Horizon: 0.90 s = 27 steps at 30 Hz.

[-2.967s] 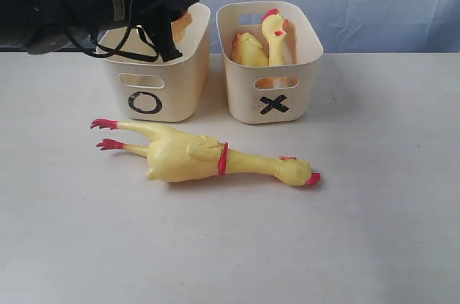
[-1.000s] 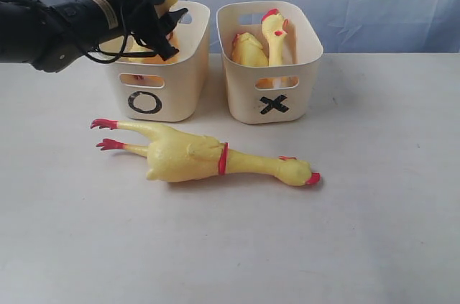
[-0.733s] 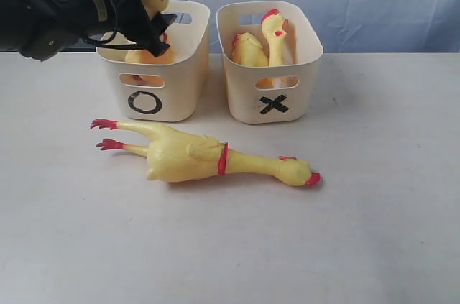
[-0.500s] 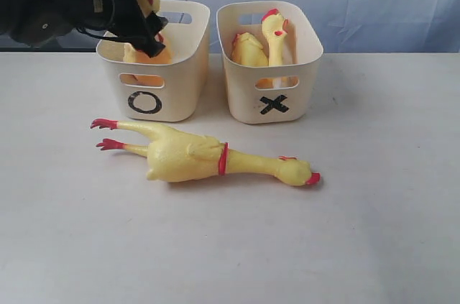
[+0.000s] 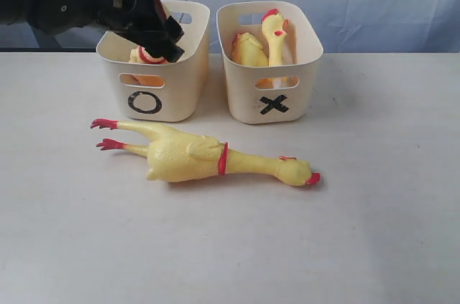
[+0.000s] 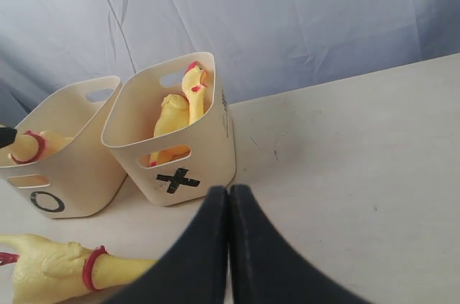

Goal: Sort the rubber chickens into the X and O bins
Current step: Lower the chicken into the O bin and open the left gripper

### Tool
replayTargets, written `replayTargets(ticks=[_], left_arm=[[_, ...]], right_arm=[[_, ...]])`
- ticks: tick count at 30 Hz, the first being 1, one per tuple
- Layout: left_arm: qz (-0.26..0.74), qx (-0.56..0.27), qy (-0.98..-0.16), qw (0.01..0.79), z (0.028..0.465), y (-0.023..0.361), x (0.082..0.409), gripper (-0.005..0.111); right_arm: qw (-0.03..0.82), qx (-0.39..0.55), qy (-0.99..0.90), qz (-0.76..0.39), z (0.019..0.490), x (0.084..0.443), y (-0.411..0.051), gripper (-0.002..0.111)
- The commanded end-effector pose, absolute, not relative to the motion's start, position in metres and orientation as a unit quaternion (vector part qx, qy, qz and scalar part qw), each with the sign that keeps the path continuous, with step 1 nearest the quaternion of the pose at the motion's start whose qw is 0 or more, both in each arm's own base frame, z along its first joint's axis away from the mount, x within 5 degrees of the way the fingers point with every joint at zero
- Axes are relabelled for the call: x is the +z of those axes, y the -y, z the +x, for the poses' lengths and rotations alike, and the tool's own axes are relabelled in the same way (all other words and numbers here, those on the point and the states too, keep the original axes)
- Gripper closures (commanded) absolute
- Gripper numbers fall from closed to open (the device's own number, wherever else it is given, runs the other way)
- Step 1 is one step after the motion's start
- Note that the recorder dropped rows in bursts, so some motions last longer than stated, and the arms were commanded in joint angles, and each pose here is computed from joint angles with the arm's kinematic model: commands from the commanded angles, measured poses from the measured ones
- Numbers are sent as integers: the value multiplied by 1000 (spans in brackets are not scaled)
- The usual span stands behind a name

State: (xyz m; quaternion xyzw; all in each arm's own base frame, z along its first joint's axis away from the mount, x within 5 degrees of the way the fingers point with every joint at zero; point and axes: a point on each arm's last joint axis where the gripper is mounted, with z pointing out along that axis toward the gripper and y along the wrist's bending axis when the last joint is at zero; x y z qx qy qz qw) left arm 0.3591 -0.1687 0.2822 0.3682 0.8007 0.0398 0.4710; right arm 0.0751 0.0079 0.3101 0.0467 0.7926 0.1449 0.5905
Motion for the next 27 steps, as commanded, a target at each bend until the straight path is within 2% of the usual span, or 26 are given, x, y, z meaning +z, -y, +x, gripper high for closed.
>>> replayTargets(ticks=[1, 6, 11, 21, 27], left_arm=[[355, 16, -822, 445, 348, 179, 284, 34], [380, 11, -821, 427, 334, 196, 284, 34], [380, 23, -833, 401, 326, 190, 288, 34], [364, 22, -827, 429, 304, 175, 329, 34], [342, 5, -849, 403, 286, 165, 342, 34]], right_arm=[[595, 145, -789, 43, 74, 311, -8, 108], [595, 145, -789, 43, 74, 311, -8, 108], [594, 146, -790, 44, 74, 311, -8, 108], [593, 148, -790, 45, 74, 310, -8, 108], [593, 148, -790, 45, 74, 310, -8, 108]])
